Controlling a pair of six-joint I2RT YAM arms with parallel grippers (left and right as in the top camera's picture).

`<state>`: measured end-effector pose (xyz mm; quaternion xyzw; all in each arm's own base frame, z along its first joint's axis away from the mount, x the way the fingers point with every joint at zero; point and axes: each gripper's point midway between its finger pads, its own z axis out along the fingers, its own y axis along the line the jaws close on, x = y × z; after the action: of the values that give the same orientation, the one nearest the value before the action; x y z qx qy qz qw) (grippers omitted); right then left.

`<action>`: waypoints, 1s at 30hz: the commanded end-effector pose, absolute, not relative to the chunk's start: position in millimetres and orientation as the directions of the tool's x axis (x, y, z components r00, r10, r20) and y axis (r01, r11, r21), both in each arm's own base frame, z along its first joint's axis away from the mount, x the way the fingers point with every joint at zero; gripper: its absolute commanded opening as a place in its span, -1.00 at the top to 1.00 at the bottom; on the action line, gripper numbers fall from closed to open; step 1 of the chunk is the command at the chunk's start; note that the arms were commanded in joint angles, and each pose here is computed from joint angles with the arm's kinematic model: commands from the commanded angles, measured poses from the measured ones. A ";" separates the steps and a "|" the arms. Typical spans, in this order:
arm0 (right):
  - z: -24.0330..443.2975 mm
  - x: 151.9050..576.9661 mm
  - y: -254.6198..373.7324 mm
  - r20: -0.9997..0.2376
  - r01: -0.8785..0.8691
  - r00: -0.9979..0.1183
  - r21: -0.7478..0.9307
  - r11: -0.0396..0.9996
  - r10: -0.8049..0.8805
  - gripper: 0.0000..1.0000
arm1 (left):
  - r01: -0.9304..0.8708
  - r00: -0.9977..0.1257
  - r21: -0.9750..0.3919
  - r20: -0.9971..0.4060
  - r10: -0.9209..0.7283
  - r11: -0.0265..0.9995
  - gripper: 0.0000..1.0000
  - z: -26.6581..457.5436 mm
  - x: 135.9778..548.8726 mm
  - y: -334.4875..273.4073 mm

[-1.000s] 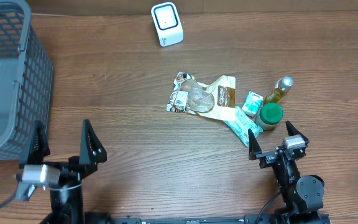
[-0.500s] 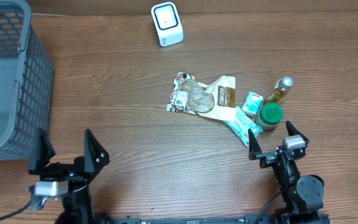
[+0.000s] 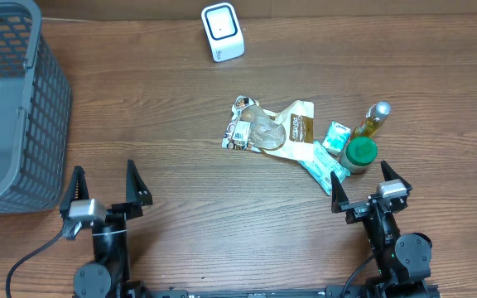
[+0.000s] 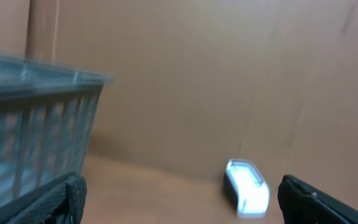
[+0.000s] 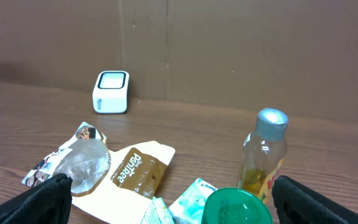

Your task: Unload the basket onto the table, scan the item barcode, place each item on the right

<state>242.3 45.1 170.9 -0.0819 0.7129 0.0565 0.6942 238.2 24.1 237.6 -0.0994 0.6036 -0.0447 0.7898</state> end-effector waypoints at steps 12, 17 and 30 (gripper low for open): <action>169.7 242.9 42.1 -0.999 -0.179 -0.018 -0.031 0.983 -0.035 -1.00 | -0.156 -0.049 -0.134 -0.989 -0.143 0.979 -0.99 157.4 243.9 32.7; 169.7 242.9 42.1 -0.999 -0.179 -0.018 -0.031 0.983 -0.035 -1.00 | -0.157 -0.049 -0.134 -0.989 -0.143 0.979 -0.99 157.5 243.9 32.8; 169.7 242.9 42.1 -0.999 -0.179 -0.018 -0.031 0.983 -0.035 -1.00 | -0.151 -0.052 -0.133 -0.988 -0.143 0.980 -1.00 157.0 244.2 31.2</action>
<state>242.3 45.1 171.1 -0.0820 0.7126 0.0563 0.6945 244.5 30.0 156.1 -0.1045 0.7273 -0.0054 0.6783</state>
